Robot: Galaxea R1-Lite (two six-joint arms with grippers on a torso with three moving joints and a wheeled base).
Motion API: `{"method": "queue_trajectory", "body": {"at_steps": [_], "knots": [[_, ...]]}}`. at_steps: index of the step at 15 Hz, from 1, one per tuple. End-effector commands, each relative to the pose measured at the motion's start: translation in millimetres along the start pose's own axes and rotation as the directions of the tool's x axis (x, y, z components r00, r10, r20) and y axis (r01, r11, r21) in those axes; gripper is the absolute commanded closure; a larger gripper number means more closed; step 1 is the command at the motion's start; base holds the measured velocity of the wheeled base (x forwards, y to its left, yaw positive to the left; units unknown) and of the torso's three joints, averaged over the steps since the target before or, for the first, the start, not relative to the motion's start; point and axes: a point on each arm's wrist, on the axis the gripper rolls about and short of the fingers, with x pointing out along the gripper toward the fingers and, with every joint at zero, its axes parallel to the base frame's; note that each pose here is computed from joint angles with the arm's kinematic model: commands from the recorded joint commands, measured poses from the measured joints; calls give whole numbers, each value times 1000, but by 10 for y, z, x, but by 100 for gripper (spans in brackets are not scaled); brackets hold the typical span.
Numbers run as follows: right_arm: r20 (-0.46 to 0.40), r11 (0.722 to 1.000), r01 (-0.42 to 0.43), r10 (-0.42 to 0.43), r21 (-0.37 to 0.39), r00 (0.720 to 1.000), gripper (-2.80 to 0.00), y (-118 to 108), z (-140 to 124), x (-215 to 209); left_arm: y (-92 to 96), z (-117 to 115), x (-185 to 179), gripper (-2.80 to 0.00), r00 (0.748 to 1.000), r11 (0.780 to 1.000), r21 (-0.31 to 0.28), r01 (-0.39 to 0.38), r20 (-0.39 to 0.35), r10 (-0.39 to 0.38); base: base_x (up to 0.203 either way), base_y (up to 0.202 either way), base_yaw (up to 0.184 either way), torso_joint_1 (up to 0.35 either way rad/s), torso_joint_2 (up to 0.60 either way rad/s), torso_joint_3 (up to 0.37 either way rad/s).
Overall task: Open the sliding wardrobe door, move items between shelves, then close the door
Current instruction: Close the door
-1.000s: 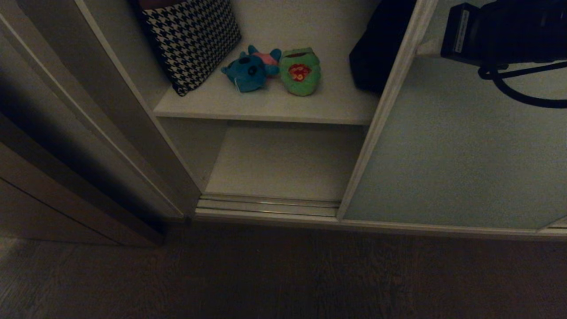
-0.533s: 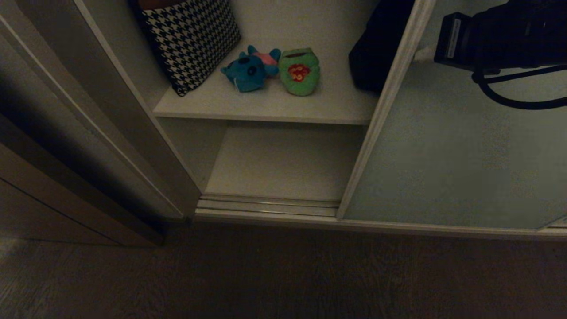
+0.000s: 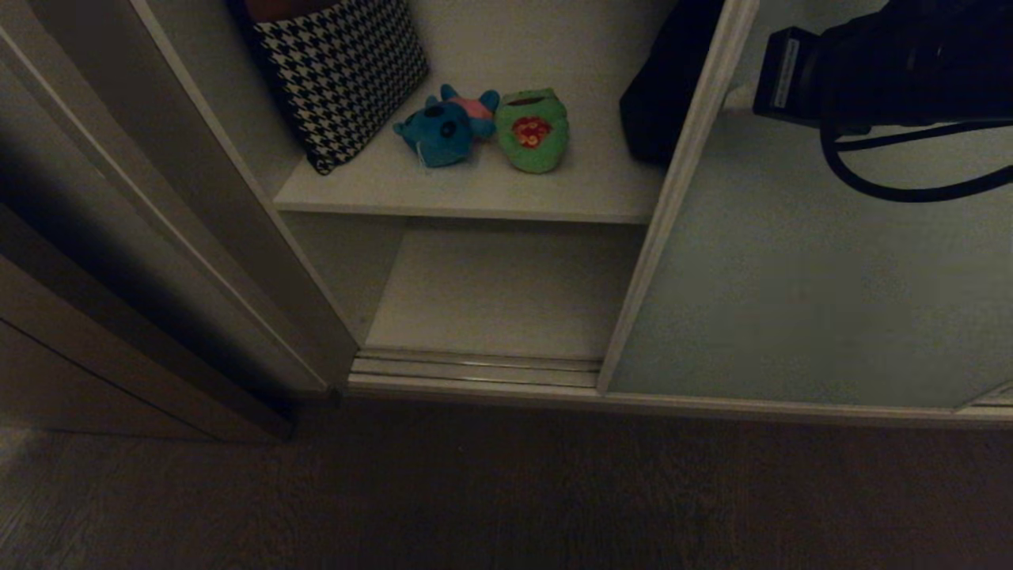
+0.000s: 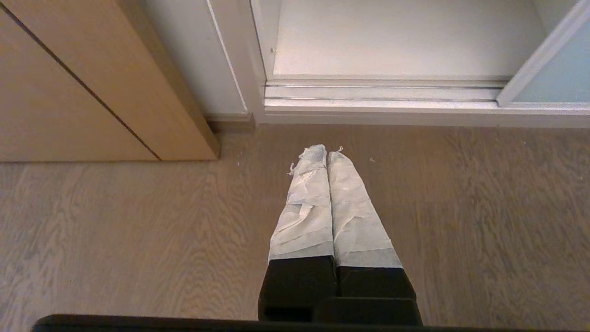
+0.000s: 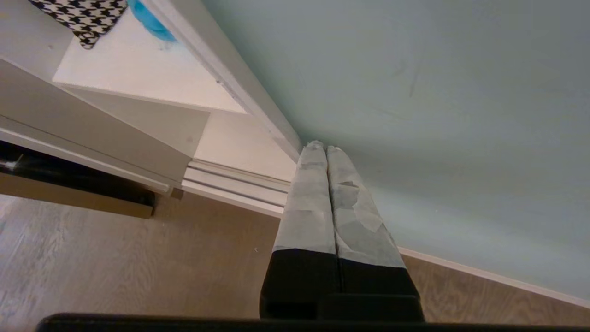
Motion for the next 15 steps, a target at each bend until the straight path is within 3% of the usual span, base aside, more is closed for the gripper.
{"method": "queue_trajectory", "body": {"at_steps": [1,5,11,15], "knots": [[-24,999,-30,30,-12,999,0,172,-94,69,0,0,1,0,1000,1000,0,0,-1,0,0,0,0,0,0,0],[-84,998,-55,52,-29,995,0,390,-314,261,0,0,0,0,1000,1000,0,0,0,0,0,0,0,0,0,0],[-137,969,-232,219,-85,966,0,940,-487,127,0,0,0,0,1000,1000,0,0,0,0,0,0,0,0,0,0],[-107,956,-283,274,-80,956,0,908,-267,-364,0,0,1,0,1000,1000,0,0,-1,0,0,0,0,0,0,0]]}}
